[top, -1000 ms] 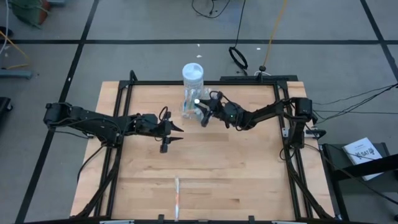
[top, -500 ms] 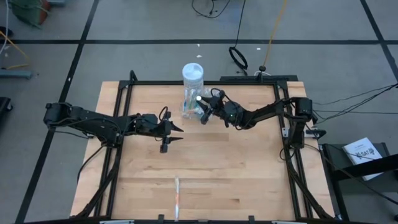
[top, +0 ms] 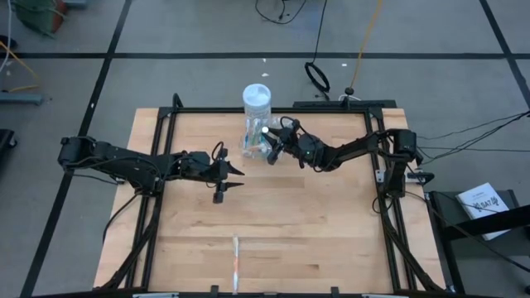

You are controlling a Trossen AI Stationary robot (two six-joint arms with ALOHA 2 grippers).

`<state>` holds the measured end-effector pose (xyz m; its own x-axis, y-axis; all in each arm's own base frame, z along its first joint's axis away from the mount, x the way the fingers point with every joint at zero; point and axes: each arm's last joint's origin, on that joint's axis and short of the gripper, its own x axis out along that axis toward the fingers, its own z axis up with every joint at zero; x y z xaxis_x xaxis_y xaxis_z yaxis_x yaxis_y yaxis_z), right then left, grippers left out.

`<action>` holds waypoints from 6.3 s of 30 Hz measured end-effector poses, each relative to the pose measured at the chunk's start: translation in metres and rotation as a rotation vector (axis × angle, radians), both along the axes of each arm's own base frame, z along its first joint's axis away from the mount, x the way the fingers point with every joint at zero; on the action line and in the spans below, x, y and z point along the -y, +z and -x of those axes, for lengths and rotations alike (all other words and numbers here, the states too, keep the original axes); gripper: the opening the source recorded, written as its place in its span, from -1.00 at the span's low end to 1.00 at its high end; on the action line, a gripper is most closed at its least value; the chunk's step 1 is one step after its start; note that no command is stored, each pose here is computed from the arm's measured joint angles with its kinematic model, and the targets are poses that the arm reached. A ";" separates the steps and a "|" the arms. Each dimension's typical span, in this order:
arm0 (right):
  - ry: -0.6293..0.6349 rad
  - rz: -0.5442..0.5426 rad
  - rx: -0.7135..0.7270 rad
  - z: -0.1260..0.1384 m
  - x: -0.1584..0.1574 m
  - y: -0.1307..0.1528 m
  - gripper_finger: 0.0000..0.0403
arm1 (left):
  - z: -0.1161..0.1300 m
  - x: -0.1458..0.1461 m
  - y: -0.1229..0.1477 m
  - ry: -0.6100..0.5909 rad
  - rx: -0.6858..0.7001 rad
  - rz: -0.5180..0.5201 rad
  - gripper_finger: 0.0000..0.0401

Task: Pick & Place toothbrushing station
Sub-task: Put the blue mouthwash bottle into the transparent organizer, then put the orange toothbrush into the transparent organizer

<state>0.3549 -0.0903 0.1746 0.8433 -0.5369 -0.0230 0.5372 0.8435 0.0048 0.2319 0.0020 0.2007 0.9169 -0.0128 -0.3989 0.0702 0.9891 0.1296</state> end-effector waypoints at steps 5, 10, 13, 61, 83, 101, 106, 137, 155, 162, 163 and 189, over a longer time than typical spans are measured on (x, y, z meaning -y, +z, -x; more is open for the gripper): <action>0.001 0.027 -0.009 0.000 0.000 0.001 -0.54 | 0.000 0.000 0.000 0.000 0.000 0.000 -0.22; 0.004 0.112 -0.054 0.005 -0.001 0.015 -0.54 | 0.000 0.000 0.000 0.000 -0.001 0.000 -0.22; 0.031 0.137 -0.169 0.010 -0.003 0.020 -0.54 | 0.000 0.000 0.000 0.000 -0.001 0.000 -0.22; 0.222 0.179 -0.260 0.008 0.012 0.000 -0.29 | 0.000 0.000 0.000 0.001 -0.001 0.004 -0.22; 0.244 0.208 -0.131 0.003 -0.007 0.014 -0.14 | 0.001 0.000 -0.003 0.010 -0.033 0.025 -0.22; 0.221 0.279 -0.384 0.007 -0.064 0.016 -0.15 | 0.011 0.036 -0.016 -0.435 -0.171 0.050 -0.22; 0.285 0.284 -0.350 0.015 -0.088 0.037 -0.15 | 0.009 0.056 -0.029 -0.564 -0.201 -0.035 -0.22; 0.363 0.422 -0.388 0.023 -0.110 0.046 -0.15 | -0.038 0.106 -0.111 -0.691 -0.316 0.177 -0.22; 0.366 0.422 -0.388 0.023 -0.110 0.046 -0.15 | -0.041 0.100 -0.110 -0.615 -0.300 0.130 -0.80; 0.366 0.394 -0.401 0.024 -0.109 0.044 -0.15 | -0.047 0.073 -0.094 -0.492 -0.242 0.116 -0.86; 0.363 0.361 -0.399 0.024 -0.108 0.043 -0.15 | -0.048 0.069 -0.088 -0.470 -0.219 0.114 -0.85; 0.792 -0.372 -0.320 0.041 -0.029 0.039 -0.15 | -0.063 0.025 -0.003 -0.277 -0.219 -1.478 -0.87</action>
